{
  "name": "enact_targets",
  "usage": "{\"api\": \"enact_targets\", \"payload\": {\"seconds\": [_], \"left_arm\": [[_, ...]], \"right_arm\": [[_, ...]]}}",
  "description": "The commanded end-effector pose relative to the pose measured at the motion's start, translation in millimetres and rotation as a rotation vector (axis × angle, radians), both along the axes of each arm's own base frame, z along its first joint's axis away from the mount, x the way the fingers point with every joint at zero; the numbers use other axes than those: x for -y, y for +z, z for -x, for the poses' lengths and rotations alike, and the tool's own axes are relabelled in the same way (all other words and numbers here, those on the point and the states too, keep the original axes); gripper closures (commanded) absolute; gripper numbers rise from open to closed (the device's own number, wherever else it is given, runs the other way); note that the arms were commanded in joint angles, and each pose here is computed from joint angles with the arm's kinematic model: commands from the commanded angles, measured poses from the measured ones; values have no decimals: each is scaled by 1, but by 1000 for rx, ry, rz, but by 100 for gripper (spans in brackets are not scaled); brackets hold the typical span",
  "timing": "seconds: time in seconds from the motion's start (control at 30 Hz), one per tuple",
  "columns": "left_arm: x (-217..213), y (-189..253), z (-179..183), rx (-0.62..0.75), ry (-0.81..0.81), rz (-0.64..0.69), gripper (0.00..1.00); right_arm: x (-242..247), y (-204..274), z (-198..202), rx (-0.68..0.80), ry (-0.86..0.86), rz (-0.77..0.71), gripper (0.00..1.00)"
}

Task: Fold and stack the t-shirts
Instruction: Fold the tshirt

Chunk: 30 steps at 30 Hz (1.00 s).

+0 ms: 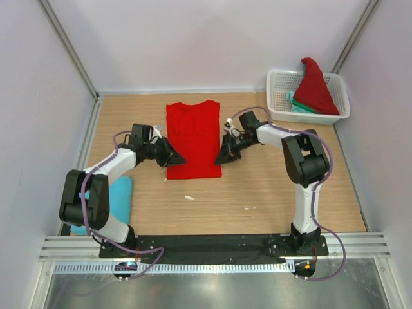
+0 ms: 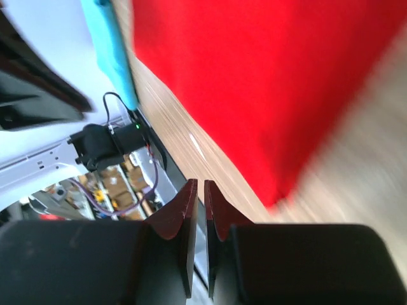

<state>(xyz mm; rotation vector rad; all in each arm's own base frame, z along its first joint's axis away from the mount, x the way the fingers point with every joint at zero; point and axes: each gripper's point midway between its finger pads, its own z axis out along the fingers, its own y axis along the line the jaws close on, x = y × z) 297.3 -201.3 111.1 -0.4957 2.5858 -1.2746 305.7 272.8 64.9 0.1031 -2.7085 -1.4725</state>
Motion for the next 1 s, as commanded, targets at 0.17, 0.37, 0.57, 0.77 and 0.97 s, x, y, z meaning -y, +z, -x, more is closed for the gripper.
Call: {"api": "enact_targets", "payload": {"seconds": [0.17,0.37,0.57,0.77,0.97], "left_arm": [[-24,-52,-13,-123,67,-40,94],[-42,-92,30,-246,92,-136,97],[-50,-95,70,-339,78,-173,91],[-61,-32,74,-160,110,-216,58],[-39,-31,60,-184,183,-26,51]], "right_arm": [[-83,2,-30,-18,29,-107,85],[-47,-37,-9,-61,14,-76,85],[14,-53,36,-84,-12,51,84],[45,-11,55,61,-7,206,63],[57,-3,43,100,-223,230,38]]}}
